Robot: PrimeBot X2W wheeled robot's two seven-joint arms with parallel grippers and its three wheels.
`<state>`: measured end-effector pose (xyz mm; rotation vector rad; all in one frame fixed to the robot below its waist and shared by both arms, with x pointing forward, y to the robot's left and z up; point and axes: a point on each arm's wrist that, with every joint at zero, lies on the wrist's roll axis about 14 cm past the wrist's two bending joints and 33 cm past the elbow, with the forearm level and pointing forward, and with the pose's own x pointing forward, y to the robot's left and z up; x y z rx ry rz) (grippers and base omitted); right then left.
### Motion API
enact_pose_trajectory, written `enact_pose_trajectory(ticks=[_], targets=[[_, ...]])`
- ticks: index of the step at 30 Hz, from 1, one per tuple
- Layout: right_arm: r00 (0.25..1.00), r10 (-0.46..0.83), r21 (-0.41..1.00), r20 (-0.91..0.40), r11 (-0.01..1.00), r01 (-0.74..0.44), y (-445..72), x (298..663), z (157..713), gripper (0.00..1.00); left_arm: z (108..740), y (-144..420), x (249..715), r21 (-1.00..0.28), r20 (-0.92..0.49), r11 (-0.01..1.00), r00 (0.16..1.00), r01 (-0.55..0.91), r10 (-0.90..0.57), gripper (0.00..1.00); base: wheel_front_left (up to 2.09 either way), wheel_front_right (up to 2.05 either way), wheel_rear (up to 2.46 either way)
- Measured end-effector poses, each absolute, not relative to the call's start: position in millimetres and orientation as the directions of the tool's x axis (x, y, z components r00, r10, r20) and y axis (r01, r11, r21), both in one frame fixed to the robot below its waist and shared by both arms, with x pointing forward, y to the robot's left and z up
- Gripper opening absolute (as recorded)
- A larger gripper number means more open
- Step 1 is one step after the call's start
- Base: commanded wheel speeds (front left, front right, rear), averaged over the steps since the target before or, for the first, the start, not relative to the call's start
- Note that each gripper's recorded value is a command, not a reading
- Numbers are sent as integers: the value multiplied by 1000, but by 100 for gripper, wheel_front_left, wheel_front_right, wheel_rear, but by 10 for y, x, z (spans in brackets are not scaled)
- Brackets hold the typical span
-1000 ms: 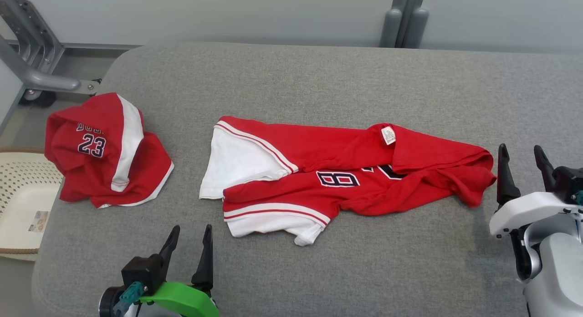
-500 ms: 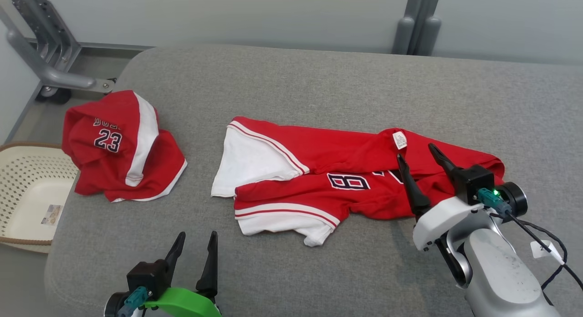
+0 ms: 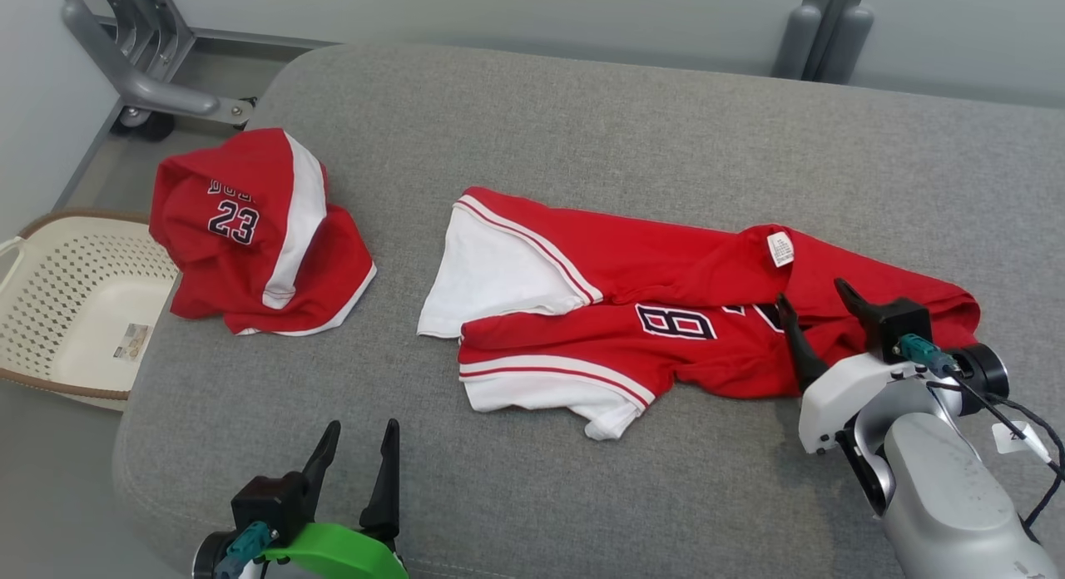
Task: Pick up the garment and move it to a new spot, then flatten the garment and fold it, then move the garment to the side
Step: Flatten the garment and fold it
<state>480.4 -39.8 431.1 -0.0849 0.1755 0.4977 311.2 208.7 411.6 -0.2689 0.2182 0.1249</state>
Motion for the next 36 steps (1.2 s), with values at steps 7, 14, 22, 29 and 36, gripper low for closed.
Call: enact_pose_trajectory(ticks=[7,14,22,29,36], targets=[[852,455,-36,-259,877,-479,-377,4854,4053,100,4074,2097,3175,-244,-246,957,965,-154,93,100,0,0,0],[851,441,-40,-285,882,-470,-401,4880,3971,15,4057,2118,3203,-240,-252,958,963,-159,96,100,0,0,0],[875,433,-42,-216,891,-452,-405,5000,4185,0,4076,2092,3247,-241,-244,960,966,-144,84,100,0,0,0],[930,345,-99,-127,929,-358,-834,5373,4528,0,4050,2030,3288,-233,-250,965,966,-121,60,100,0,0,0],[966,231,-213,-116,944,-251,-1386,5834,4750,44,4012,1982,3339,-219,-264,971,964,-98,37,100,0,0,0]])
